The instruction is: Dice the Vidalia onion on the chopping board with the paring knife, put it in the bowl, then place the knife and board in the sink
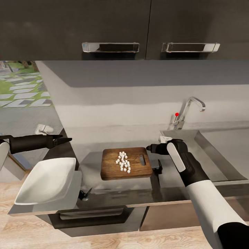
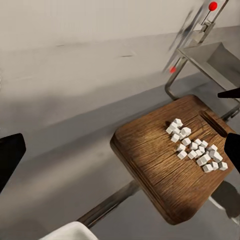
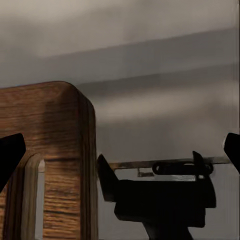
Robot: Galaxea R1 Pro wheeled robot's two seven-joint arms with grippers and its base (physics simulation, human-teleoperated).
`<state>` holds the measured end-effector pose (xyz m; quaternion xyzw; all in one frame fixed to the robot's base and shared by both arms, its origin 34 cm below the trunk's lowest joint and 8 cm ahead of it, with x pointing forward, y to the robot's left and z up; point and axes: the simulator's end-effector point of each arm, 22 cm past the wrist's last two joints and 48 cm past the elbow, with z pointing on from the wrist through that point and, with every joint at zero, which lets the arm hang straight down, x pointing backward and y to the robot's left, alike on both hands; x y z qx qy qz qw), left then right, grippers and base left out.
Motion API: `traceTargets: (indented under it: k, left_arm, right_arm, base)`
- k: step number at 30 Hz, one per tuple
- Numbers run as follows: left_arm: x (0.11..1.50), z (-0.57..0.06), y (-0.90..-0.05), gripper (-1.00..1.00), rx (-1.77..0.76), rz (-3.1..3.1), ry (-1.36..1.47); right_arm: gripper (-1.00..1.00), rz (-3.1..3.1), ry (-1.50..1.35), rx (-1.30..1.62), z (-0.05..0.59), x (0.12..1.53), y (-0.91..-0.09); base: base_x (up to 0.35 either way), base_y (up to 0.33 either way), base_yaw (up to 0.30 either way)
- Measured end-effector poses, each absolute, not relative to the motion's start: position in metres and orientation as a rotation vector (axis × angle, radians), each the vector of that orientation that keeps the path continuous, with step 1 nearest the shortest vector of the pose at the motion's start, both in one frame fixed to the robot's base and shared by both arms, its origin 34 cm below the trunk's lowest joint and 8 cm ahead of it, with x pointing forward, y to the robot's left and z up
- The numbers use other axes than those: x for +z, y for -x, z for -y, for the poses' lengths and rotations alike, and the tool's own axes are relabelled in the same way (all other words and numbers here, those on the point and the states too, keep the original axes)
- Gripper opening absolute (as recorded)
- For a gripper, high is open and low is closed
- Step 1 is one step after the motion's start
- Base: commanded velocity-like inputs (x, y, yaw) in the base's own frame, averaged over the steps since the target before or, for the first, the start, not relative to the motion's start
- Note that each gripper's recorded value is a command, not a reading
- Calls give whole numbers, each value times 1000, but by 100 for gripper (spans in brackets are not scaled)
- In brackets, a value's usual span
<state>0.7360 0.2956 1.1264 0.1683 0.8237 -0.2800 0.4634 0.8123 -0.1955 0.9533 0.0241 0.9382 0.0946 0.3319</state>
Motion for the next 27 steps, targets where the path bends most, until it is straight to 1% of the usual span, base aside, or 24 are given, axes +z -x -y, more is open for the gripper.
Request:
traceTargets:
  k: [14,19,27]
  left_arm:
    - [1126,-296,-736,100,-688,-2025,-413]
    - [1126,-296,-736,100,-688,-2025,-413]
    - [1126,-296,-736,100,-688,-2026,-412]
  right_arm:
    - [100,-2463,-68,229,194,952,-811]
    - [100,-2462,-67,230,193,952,-811]
    - [100,-2477,-76,210,197,946,-809]
  base:
    - [0,1,0]
    - [0,204,0]
    - [0,15,0]
